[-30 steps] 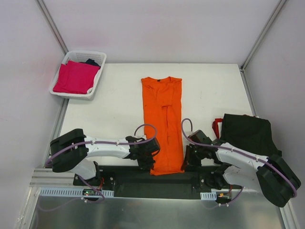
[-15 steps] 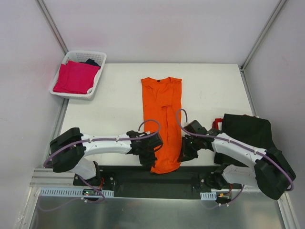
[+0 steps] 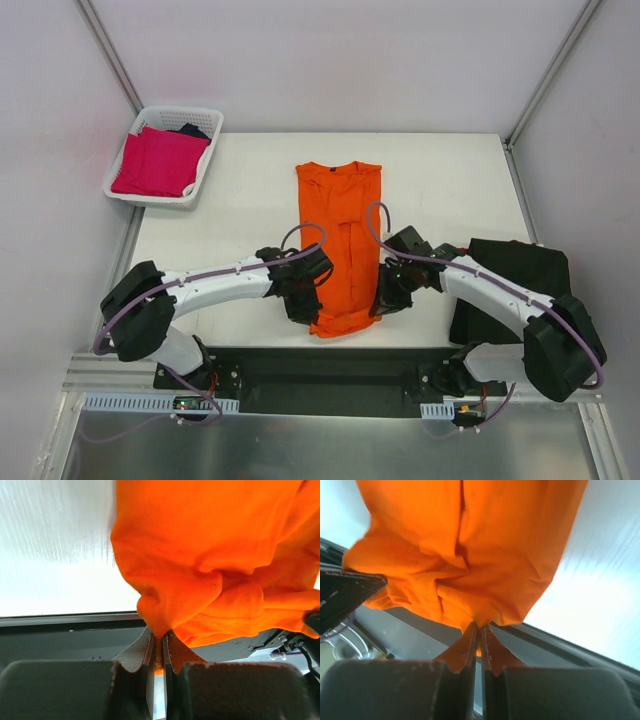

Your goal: Fold and stack the t-shirts

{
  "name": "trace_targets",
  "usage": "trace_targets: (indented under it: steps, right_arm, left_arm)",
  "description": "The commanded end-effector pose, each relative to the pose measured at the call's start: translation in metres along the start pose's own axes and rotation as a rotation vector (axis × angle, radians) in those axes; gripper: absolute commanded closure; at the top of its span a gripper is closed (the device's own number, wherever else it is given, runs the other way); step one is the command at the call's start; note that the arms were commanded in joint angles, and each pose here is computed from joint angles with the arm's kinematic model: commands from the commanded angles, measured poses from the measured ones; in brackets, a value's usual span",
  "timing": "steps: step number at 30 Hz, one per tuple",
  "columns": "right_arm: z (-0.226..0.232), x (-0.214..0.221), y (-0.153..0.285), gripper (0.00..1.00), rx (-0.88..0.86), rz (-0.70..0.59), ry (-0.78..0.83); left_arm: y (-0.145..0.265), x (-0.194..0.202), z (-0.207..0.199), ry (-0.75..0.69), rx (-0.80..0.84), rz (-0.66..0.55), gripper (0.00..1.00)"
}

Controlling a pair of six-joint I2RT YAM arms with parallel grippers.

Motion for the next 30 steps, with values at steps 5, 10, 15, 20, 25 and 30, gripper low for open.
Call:
trace_targets:
  steps: [5, 10, 15, 20, 25, 30]
  right_arm:
    - [-0.003, -0.032, 0.02, 0.97, 0.008, -0.024, -0.007]
    - [-0.002, -0.053, 0.023, 0.98, -0.004, -0.028, -0.022]
    - [-0.001, -0.08, 0.029, 0.98, -0.023, -0.046, -0.03]
    - [-0.003, -0.099, 0.034, 0.98, -0.034, -0.046, -0.044]
    - [-0.004, -0.119, 0.037, 0.98, -0.041, -0.044, -0.043]
    - [-0.008, -0.135, 0.039, 0.99, -0.057, -0.045, -0.064]
  left_arm:
    - [0.017, -0.026, -0.016, -0.062, -0.005, 0.002, 1.0]
    - [0.023, -0.048, -0.025, -0.076, 0.002, 0.005, 1.0]
    - [0.024, -0.072, -0.03, -0.062, -0.002, 0.011, 1.0]
    - [0.027, -0.093, -0.04, -0.061, -0.001, 0.013, 1.0]
    - [0.028, -0.113, -0.046, -0.058, 0.0, 0.016, 1.0]
    - [0.029, -0.132, -0.055, -0.055, 0.014, 0.018, 1.0]
Point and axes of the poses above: each gripper's point midway between its finger pads, its own y axis back along the fingers, its own z axis along the line the jaws close on, x = y × z, the point moved 5 cm from there along y, back along the fingers, and after that the axes turned 4 degrees about y, right-handed, at the moved point
